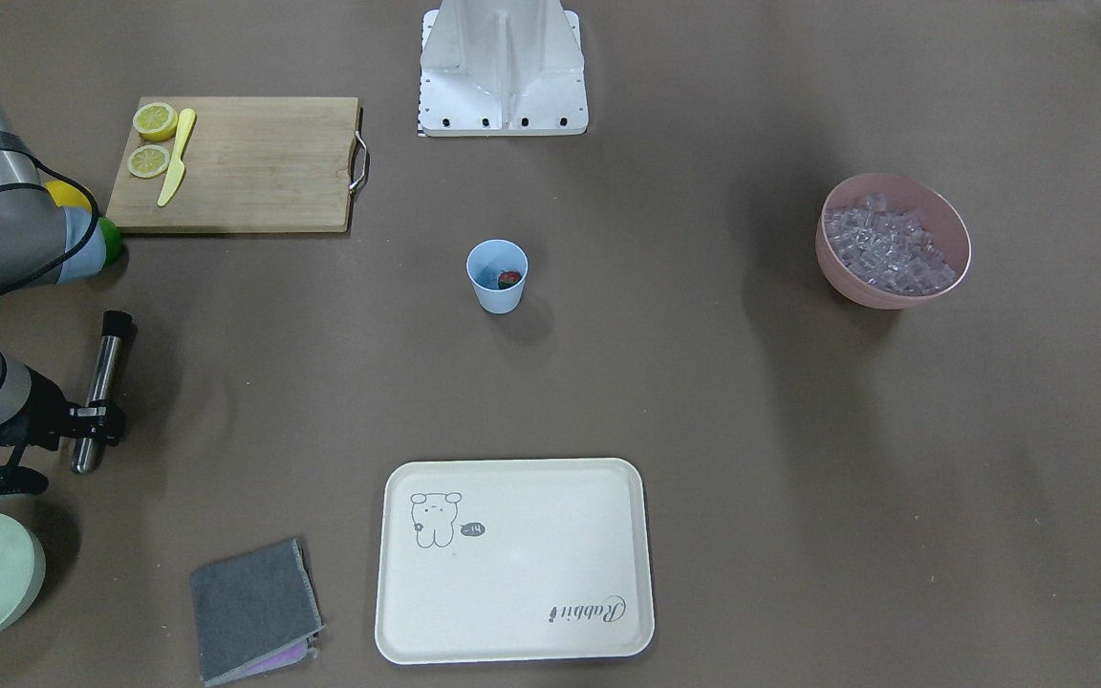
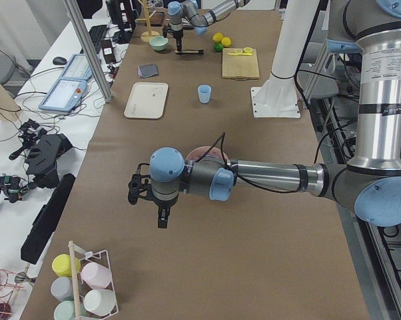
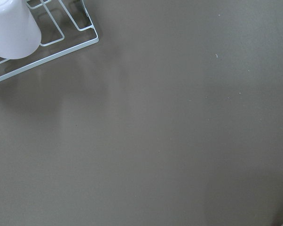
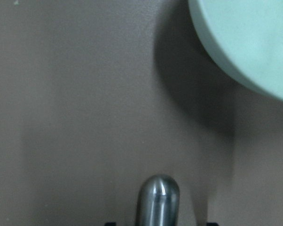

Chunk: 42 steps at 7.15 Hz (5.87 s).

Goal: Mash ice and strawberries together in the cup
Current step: 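Lower the right gripper and grasp the top of the metal muddler, then lift the metal muddler with the right gripper and carry it toward the cup, then lower the muddler tip into the light-blue cup with the right gripper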

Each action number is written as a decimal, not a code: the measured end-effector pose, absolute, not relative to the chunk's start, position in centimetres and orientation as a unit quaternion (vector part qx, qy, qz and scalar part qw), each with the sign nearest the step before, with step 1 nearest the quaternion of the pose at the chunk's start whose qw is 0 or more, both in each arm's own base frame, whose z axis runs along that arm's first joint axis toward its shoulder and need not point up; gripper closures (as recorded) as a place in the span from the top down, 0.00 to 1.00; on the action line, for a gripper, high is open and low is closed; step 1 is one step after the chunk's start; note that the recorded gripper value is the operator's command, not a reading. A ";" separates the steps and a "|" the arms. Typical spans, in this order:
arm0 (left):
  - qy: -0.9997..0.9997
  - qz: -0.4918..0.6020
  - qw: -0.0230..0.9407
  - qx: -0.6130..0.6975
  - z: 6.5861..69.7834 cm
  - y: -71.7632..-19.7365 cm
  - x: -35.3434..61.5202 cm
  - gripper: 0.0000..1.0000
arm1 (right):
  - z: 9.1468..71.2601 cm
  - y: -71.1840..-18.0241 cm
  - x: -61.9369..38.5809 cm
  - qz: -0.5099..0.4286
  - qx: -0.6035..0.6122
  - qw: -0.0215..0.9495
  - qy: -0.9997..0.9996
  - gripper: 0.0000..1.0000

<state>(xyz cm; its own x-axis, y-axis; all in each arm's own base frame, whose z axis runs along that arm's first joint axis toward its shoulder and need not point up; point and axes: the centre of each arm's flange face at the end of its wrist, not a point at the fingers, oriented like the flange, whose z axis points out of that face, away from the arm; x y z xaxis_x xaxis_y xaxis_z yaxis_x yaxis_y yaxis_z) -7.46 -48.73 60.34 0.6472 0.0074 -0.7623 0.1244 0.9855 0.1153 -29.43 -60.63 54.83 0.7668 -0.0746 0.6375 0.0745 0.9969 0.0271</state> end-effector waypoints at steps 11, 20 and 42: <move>0.418 -0.033 0.905 0.076 60.6 -48.6 -7.4 0.98 | 44.9 -61.0 -26.5 0.004 0.063 0.920 -0.386 0.00; 0.418 -0.036 0.905 0.073 61.1 -48.1 -7.5 0.98 | 33.0 -52.1 -32.1 0.038 0.323 0.793 -0.515 0.00; 0.419 -0.045 0.905 0.057 63.2 -46.1 -7.7 0.98 | 16.6 -36.8 -47.2 0.062 0.566 0.659 -0.492 0.00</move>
